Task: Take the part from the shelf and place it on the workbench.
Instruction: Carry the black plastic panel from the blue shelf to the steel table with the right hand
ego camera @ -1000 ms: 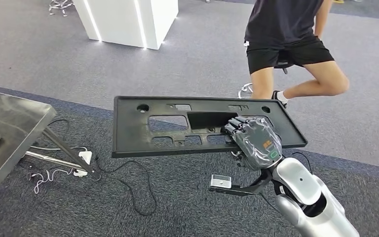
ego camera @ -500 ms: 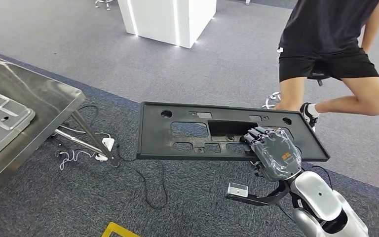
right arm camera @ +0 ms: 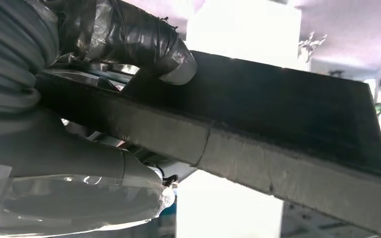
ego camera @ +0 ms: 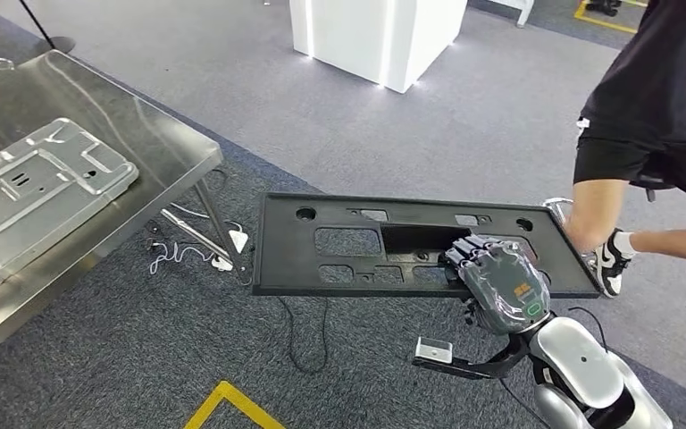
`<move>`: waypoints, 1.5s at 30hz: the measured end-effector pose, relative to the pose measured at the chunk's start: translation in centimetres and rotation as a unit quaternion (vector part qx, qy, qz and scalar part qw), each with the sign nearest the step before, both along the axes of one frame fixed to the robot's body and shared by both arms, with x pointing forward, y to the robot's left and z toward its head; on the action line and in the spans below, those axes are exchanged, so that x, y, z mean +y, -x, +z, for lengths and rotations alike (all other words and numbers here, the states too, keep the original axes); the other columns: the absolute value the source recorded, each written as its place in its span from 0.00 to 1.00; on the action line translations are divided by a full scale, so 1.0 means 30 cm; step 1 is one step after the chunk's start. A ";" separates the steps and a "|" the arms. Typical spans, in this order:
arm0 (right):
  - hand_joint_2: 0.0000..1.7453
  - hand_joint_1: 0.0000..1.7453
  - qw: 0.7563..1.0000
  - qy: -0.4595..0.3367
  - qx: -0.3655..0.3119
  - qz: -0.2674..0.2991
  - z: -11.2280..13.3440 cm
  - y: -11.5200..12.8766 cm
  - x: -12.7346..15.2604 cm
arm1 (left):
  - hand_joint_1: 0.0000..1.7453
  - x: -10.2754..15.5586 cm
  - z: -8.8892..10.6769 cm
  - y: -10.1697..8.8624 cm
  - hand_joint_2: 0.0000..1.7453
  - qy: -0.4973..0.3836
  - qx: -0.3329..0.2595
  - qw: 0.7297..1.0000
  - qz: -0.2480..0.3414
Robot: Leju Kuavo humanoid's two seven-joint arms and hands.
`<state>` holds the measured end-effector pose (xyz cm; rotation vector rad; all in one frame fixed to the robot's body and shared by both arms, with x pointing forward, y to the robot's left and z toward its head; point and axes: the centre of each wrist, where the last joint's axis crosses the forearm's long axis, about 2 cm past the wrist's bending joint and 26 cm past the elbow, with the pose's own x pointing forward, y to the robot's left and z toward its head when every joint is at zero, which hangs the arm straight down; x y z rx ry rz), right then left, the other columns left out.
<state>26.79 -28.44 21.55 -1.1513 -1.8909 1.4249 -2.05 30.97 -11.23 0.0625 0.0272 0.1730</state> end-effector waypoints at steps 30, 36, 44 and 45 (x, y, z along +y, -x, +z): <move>1.00 1.00 0.999 0.036 0.002 -0.026 0.429 -0.286 -0.047 | 0.00 0.035 0.056 0.005 1.00 0.059 -0.033 0.998 -0.017; 1.00 1.00 0.999 0.038 0.008 -0.007 0.436 -0.309 0.054 | 0.00 0.046 0.063 0.006 1.00 0.049 -0.028 0.998 -0.020; 1.00 1.00 0.999 0.040 0.000 0.019 0.463 -0.327 0.181 | 0.00 0.078 0.065 0.015 1.00 0.038 -0.024 0.999 -0.027; 1.00 1.00 0.999 0.041 0.002 0.021 0.460 -0.328 0.190 | 0.00 0.081 0.065 0.013 1.00 0.037 -0.025 0.999 -0.027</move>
